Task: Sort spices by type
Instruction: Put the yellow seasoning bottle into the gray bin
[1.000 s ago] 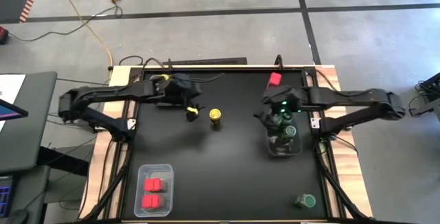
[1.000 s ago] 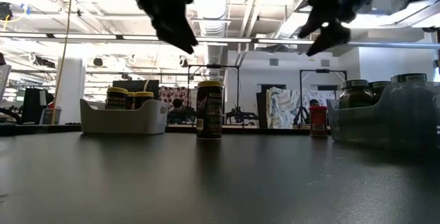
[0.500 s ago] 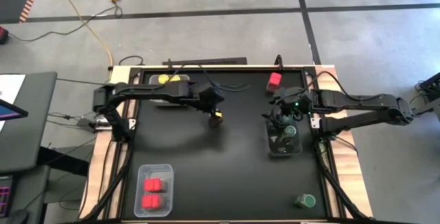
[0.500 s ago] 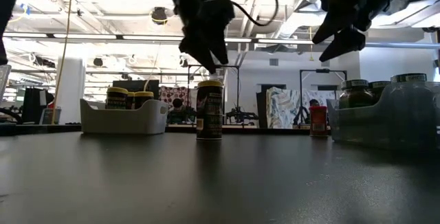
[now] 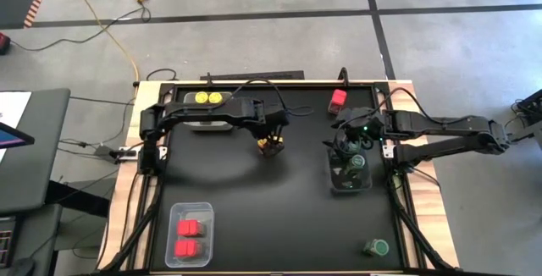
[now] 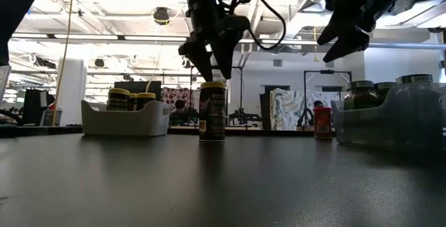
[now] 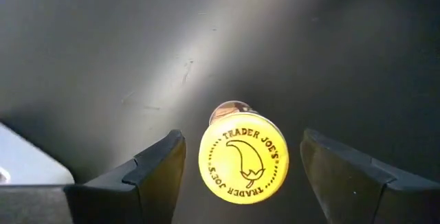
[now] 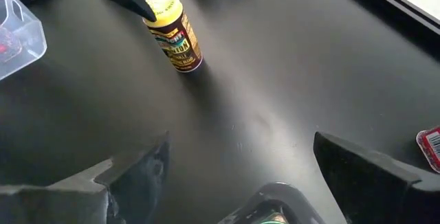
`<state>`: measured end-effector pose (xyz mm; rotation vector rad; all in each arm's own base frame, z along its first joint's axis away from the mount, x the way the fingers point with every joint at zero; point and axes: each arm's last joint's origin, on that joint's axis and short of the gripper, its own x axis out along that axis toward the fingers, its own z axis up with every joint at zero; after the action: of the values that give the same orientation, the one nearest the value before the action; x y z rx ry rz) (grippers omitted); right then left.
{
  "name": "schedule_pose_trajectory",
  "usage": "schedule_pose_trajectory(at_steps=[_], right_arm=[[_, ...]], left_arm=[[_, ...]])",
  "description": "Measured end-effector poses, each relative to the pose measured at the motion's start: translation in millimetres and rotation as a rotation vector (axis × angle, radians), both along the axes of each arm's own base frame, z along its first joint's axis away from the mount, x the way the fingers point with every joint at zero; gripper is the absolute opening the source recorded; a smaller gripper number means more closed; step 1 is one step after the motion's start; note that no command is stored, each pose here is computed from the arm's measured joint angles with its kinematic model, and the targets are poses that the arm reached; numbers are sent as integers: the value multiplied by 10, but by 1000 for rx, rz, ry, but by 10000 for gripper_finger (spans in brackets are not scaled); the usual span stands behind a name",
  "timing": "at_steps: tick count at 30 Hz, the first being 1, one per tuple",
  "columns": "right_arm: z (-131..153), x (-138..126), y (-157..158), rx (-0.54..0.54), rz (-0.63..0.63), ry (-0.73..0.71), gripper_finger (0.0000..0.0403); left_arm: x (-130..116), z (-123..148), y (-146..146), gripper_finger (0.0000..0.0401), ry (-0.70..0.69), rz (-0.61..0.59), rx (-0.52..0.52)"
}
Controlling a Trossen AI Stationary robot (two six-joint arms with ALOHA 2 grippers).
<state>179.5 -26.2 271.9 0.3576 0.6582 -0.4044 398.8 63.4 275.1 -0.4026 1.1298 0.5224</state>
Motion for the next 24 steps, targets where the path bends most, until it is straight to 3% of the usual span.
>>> schedule_pose_trajectory(at_steps=[12, 19, 24], right_arm=[[3, 0, 0, 0, 0, -1, 384], [2, 0, 0, 0, 0, -1, 384], [2, 0, 0, 6, -5, -3, 384]], left_arm=[[-17, -71, 44, 277, 16, 194, -62], [75, -335, 11, 277, 97, 172, -127], [73, -332, 6, 277, 99, 156, -138]])
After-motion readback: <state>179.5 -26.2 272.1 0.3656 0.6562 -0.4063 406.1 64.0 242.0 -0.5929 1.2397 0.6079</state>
